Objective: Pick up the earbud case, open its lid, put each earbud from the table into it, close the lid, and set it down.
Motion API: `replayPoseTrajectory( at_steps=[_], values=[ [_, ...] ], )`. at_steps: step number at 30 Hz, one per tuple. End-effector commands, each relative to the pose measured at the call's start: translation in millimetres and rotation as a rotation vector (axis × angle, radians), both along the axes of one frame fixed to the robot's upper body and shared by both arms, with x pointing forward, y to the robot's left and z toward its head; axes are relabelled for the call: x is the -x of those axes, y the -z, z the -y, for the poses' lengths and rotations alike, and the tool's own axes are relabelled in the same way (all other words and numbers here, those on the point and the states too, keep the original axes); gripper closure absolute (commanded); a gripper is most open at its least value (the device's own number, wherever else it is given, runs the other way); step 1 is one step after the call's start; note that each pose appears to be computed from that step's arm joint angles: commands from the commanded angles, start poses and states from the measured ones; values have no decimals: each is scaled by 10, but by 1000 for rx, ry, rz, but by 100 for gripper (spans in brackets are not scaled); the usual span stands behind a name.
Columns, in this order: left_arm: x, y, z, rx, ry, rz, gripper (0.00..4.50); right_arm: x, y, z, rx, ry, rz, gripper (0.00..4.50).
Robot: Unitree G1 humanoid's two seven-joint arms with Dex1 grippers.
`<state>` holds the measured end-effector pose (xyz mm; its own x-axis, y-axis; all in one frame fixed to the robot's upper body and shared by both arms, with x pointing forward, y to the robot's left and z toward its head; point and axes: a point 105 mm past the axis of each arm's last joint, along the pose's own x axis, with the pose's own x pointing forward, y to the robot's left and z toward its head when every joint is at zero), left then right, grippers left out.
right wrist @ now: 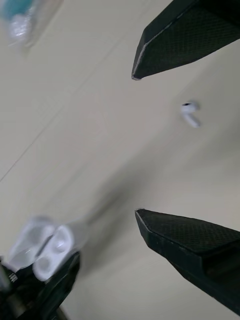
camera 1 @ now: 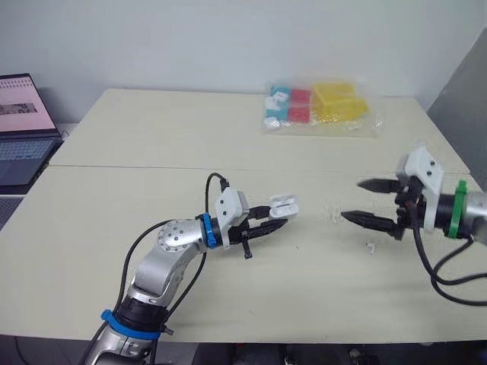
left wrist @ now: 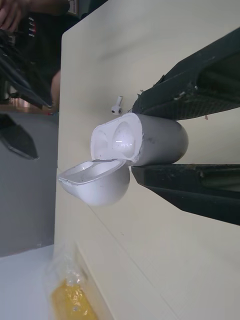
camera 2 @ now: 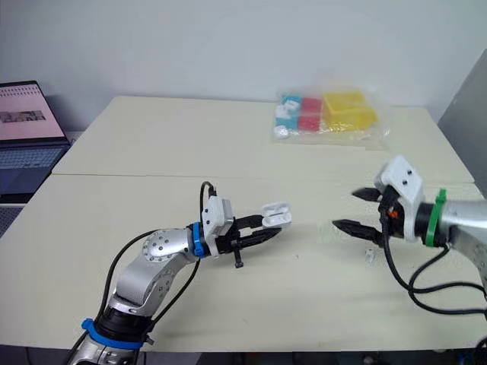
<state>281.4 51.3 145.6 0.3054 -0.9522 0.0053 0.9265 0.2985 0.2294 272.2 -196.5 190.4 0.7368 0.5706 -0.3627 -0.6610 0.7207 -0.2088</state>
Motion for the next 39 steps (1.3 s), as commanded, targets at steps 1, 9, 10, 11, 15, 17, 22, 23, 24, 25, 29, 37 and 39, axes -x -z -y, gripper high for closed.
replayPoseTrajectory(
  at_steps=[1, 9, 10, 11, 15, 17, 22, 23, 24, 25, 29, 37, 39],
  values=[
    [13, -52, -14, -21, 24, 58, 369, 30, 153, 218, -1, 295, 74, 19],
    [7, -76, 16, -31, 65, 62, 369, 138, 648, 309, -46, 637, 49, 19],
    [7, -77, 17, -32, 70, 60, 369, 154, 684, 317, -67, 667, 47, 19],
    [7, -77, 19, -34, 77, 59, 369, 175, 713, 296, -106, 678, 37, 19],
    [12, -78, 23, -36, 87, 56, 369, 220, 752, 251, -148, 681, 27, 19],
    [-12, -79, 35, -42, 98, 55, 369, 218, 833, 295, -145, 730, 22, 19],
    [-39, -84, 55, -48, 113, 53, 369, 201, 978, 284, -153, 751, -7, 19],
    [-38, -83, 58, -48, 115, 53, 369, 196, 1012, 273, -151, 745, -16, 19],
    [-36, -83, 62, -48, 118, 52, 369, 194, 1052, 266, -141, 737, -28, 19],
    [-33, -82, 64, -48, 119, 51, 369, 187, 1079, 281, -139, 743, -33, 19],
    [-27, -80, 66, -49, 121, 50, 369, 173, 1107, 315, -153, 763, -36, 19],
    [-18, -69, 56, -54, 117, 48, 369, 198, 1208, 191, -207, 734, -132, 142],
    [-15, -67, 56, -54, 116, 48, 369, 194, 1207, 200, -206, 735, -134, 212]
  ],
)
